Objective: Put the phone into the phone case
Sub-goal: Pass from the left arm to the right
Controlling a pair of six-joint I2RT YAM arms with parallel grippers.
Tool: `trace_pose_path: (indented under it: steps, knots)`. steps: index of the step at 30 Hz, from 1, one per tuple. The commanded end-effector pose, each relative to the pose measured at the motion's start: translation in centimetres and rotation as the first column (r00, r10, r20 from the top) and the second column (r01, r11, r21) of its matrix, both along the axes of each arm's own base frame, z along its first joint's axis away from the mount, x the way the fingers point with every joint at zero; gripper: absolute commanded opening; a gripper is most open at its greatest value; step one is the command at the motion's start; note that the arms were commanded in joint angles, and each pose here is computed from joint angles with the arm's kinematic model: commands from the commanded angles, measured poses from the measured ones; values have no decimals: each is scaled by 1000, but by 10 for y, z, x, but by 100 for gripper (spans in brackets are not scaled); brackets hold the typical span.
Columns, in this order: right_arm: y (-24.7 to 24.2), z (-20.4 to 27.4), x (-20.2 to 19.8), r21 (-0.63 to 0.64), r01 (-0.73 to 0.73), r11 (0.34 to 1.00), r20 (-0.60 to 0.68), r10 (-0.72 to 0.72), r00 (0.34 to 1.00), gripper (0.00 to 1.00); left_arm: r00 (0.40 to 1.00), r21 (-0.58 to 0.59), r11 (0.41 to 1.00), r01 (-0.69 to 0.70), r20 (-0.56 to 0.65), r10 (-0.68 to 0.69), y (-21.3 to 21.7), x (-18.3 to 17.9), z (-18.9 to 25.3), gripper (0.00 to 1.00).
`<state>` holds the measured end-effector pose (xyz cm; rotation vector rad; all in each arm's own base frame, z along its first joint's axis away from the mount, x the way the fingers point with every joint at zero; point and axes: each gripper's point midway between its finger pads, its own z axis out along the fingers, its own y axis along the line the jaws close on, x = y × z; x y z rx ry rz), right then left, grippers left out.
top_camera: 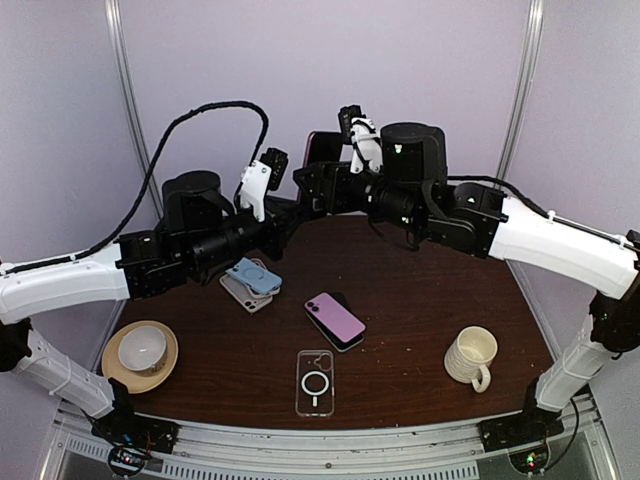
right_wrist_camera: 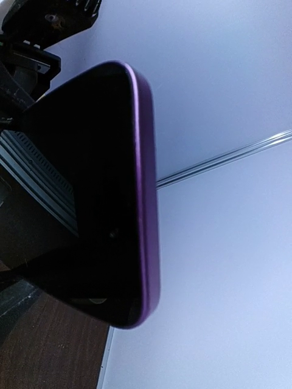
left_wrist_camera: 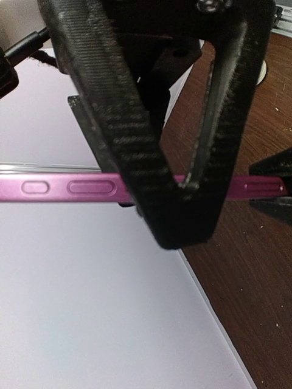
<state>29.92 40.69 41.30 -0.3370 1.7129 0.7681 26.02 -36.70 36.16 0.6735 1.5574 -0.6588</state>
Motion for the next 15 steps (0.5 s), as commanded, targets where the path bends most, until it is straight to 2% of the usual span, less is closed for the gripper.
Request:
trace_pose_path:
  steps: [1, 4, 6, 8, 9, 10, 15]
  knots:
    - [-2, 22, 0, 59, 1, 998, 30, -3, 1000, 67, 999, -121, 992, 26, 37, -21, 0, -6, 31, 0]
    - [-4, 22, 0, 63, 5, 998, 30, -7, 1000, 58, 1000, -115, 993, 26, 19, -24, -1, -5, 26, 0]
    - [-7, 22, 0, 66, 12, 998, 31, -14, 999, 57, 1000, -102, 994, 25, 2, -25, -2, -5, 20, 4]
    - [-11, 18, -1, 61, 22, 998, 28, -24, 999, 53, 1000, -80, 997, 23, -17, -24, -1, -6, 13, 36]
    - [-13, 15, -1, 55, 27, 998, 26, -28, 999, 50, 999, -66, 998, 22, -28, -24, 1, -7, 7, 49]
    - [-15, 10, -2, 43, 32, 999, 19, -33, 999, 47, 999, -52, 998, 23, -36, -24, 3, -8, 2, 57]
    - [-31, -25, -9, -17, 44, 999, -32, -44, 999, 30, 995, 42, 998, 40, -98, -35, 18, -20, -33, 74]
